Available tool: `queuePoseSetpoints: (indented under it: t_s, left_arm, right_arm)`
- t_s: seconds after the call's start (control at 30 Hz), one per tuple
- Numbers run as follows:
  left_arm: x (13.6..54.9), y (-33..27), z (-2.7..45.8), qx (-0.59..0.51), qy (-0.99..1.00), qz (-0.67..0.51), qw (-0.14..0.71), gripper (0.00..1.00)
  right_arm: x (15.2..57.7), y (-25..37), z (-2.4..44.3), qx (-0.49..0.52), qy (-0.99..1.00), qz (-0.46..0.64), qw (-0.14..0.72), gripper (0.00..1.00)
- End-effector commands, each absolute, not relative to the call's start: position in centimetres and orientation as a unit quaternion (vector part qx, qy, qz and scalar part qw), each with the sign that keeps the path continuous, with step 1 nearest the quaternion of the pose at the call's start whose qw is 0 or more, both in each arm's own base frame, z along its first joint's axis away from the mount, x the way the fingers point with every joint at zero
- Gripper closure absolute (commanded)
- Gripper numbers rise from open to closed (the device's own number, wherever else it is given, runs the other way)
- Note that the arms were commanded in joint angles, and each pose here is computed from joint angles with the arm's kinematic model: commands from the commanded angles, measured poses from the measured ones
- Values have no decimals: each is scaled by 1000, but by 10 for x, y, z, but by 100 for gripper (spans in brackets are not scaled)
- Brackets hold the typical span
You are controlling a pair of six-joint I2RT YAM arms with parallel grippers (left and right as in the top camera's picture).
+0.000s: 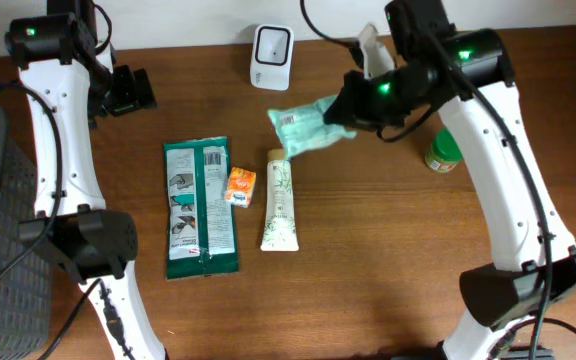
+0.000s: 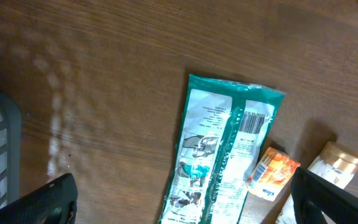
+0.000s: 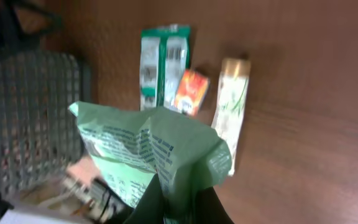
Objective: Scan the item barcode
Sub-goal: 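Grasp the mint-green packet with the right gripper and lift it to the scanner, then carry the mint packet right and drop it beside the jar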
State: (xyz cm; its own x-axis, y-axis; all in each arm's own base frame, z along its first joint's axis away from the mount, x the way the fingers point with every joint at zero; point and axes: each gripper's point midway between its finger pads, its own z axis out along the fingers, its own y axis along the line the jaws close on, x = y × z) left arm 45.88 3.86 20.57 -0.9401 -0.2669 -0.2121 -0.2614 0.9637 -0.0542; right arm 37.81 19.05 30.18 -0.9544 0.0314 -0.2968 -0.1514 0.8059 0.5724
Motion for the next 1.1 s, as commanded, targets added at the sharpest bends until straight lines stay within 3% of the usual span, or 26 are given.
queuePoseSetpoints:
  t_s: [0.0, 0.1, 0.17, 0.27, 0.5, 0.7, 1.07]
  left_arm:
    - [459, 40, 213, -137, 983, -16, 120, 1]
    - [459, 40, 213, -137, 983, -16, 120, 1]
    - [459, 40, 213, -137, 983, -16, 120, 0]
    - [459, 40, 213, -137, 983, -16, 120, 1]
    - [459, 40, 213, -137, 983, -16, 120, 1]
    - [459, 40, 213, -137, 983, -16, 120, 1]
    - [459, 40, 213, -137, 983, -16, 120, 1]
  right_arm:
    - [402, 179, 348, -40, 931, 252, 260, 96]
    - [452, 178, 365, -98, 910, 138, 379, 96]
    - [504, 182, 365, -131, 875, -14, 466, 96]
    - [561, 207, 341, -193, 828, -129, 511, 96]
    - [657, 257, 269, -328, 708, -252, 572, 96]
    - [683, 256, 212, -387, 671, -315, 548, 95]
    - [688, 245, 208, -383, 676, -320, 542, 96]
